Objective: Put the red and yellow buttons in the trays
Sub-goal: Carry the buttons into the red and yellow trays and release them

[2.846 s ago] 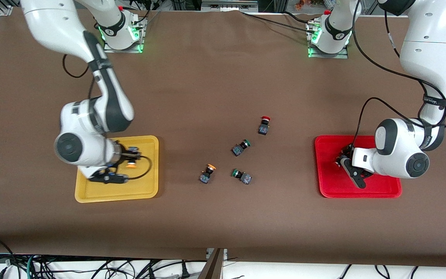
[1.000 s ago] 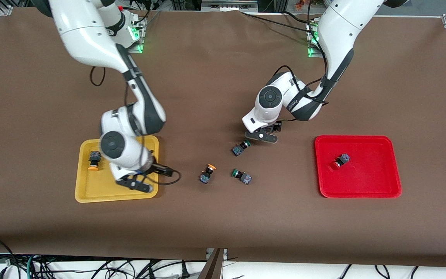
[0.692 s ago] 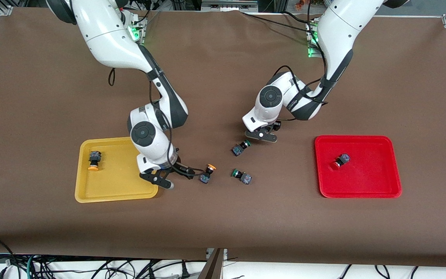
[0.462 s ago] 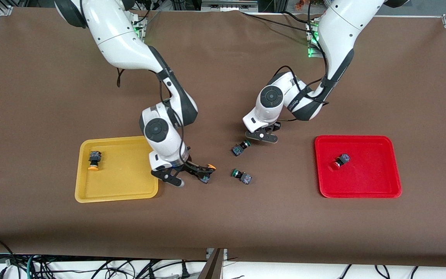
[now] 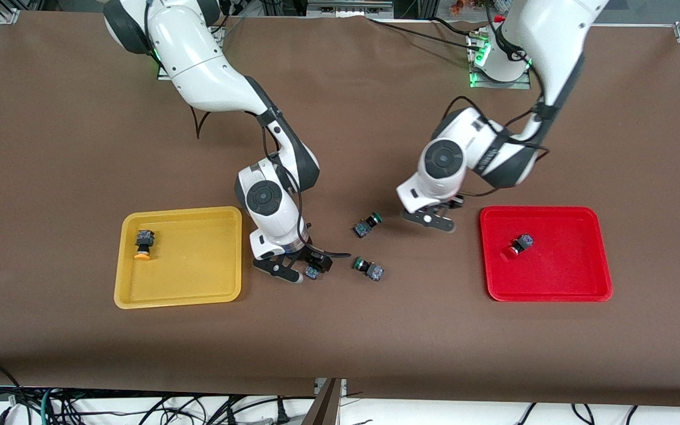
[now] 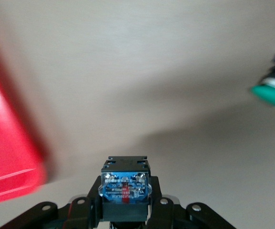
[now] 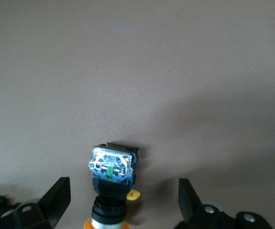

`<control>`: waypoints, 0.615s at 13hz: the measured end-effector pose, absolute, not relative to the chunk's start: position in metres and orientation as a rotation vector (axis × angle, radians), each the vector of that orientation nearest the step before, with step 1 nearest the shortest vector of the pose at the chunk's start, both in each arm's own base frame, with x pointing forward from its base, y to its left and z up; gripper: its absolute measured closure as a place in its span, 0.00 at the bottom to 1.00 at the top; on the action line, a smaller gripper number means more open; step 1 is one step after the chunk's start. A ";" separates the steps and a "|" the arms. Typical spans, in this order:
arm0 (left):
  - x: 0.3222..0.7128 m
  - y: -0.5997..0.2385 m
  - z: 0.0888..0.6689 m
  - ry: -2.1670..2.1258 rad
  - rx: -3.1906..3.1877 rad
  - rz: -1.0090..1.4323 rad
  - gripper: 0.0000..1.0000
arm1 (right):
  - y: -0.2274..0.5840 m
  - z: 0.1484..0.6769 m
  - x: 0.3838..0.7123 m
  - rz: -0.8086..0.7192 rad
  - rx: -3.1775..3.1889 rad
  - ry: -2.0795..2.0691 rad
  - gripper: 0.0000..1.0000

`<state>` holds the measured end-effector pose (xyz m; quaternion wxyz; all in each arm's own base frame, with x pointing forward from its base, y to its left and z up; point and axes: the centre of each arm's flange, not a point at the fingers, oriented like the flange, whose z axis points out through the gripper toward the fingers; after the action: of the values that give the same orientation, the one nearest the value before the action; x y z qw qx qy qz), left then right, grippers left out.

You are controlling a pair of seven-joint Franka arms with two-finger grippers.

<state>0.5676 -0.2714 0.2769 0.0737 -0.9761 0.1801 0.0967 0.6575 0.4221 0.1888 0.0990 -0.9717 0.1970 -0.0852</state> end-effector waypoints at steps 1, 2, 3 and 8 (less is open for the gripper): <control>0.582 -0.247 0.289 0.610 -2.918 0.311 0.60 | 0.423 0.187 0.659 -0.256 -2.873 0.582 0.00; 0.597 -0.217 0.296 0.685 -2.914 0.325 0.60 | 0.423 0.186 0.660 -0.261 -2.871 0.581 0.00; 0.609 -0.186 0.298 0.750 -2.912 0.335 0.60 | 0.423 0.186 0.661 -0.265 -2.869 0.581 0.05; 0.646 -0.048 0.294 1.067 -2.884 0.258 0.60 | 0.423 0.182 0.661 -0.272 -2.867 0.580 0.56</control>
<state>0.6457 -0.0485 0.2944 0.0280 -0.9342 0.3456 0.0837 0.6614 0.4228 0.1820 0.1020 -0.9708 0.1964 -0.0922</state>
